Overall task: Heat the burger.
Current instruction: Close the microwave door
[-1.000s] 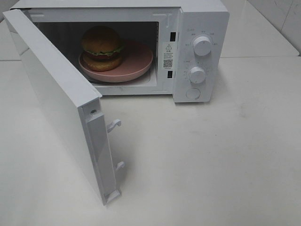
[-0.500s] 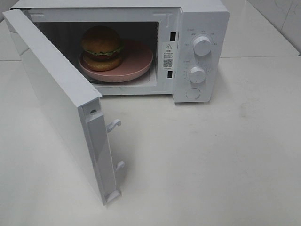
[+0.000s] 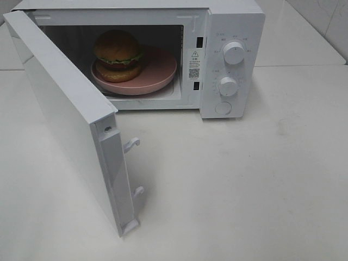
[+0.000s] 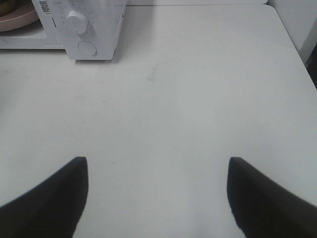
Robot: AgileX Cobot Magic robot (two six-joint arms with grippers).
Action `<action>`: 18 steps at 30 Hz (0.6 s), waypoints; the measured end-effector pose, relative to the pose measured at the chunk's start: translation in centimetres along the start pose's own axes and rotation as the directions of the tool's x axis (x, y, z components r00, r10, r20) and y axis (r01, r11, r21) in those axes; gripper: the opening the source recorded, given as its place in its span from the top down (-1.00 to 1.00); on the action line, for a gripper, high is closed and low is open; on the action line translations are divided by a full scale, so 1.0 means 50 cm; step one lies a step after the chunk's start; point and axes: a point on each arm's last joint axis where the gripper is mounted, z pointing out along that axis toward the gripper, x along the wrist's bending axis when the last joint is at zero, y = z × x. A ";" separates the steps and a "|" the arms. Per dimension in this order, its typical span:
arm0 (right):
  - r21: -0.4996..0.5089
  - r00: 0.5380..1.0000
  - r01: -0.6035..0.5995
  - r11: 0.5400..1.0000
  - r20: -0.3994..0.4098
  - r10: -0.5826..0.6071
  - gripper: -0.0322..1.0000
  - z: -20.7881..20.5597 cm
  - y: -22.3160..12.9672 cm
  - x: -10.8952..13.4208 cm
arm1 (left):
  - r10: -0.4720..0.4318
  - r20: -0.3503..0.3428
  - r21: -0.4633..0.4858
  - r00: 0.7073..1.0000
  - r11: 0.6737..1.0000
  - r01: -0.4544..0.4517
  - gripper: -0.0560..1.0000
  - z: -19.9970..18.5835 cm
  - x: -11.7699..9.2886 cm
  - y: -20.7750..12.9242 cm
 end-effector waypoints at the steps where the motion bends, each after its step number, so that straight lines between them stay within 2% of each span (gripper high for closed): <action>1: 0.000 1.000 0.000 1.000 0.000 0.000 -0.51 0.000 0.000 0.000 | 0.000 0.000 0.000 1.000 1.000 0.000 -0.96 0.000 0.000 0.000; 18: 0.000 1.000 0.000 1.000 0.000 0.000 -0.51 0.000 0.000 0.000 | -0.003 0.000 0.000 1.000 1.000 0.003 -0.96 0.000 0.000 0.000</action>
